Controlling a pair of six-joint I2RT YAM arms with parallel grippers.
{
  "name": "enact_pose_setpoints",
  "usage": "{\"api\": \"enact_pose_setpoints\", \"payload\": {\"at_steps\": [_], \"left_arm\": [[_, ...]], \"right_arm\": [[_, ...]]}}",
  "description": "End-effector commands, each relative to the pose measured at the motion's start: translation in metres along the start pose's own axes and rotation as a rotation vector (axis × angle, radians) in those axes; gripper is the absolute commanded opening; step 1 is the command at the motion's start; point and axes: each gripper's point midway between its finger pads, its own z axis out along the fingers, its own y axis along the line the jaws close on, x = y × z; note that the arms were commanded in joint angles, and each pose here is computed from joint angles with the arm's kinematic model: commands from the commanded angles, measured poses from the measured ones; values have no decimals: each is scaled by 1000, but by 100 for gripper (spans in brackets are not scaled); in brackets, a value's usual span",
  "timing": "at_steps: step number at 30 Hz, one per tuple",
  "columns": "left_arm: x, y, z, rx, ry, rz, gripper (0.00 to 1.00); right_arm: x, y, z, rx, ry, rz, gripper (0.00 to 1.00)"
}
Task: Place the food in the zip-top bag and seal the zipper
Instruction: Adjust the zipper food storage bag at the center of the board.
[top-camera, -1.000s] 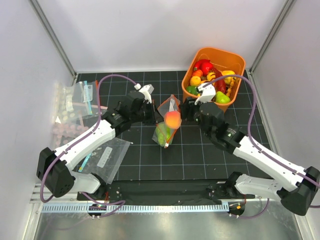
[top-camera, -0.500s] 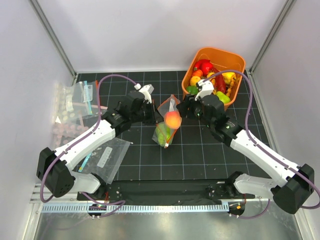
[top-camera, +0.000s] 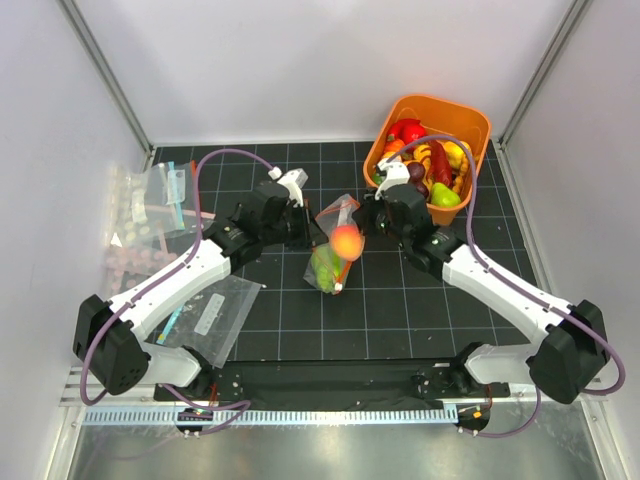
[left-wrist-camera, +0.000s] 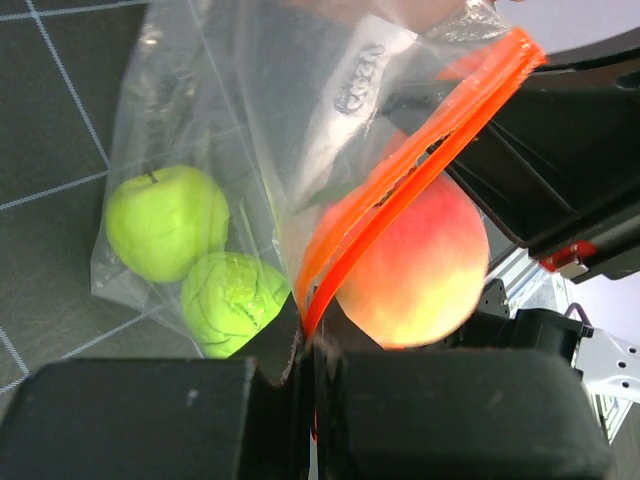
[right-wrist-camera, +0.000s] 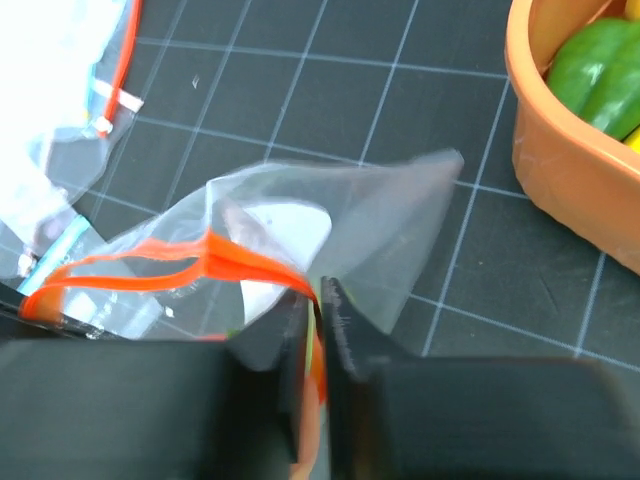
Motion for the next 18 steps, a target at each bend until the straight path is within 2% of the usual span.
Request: {"api": "enact_pose_setpoints", "payload": {"at_steps": [1,2,3,8,18], "left_arm": [[-13,-6,-9,21,-54,14,0],[-13,-6,-11,17,-57,16,0],[-14,-6,-12,14,-61,17,0],[-21,-1,-22,-25,-101,27,0],[-29,-2,-38,-40,-147,42,0]], "right_arm": [[-30,11,-7,-21,-59,33,9],[-31,9,-9,-7,-62,43,2],[-37,6,-13,14,-73,47,1],[-48,-19,-38,176,-51,27,1],[-71,-37,-78,334,-47,-50,1]]}}
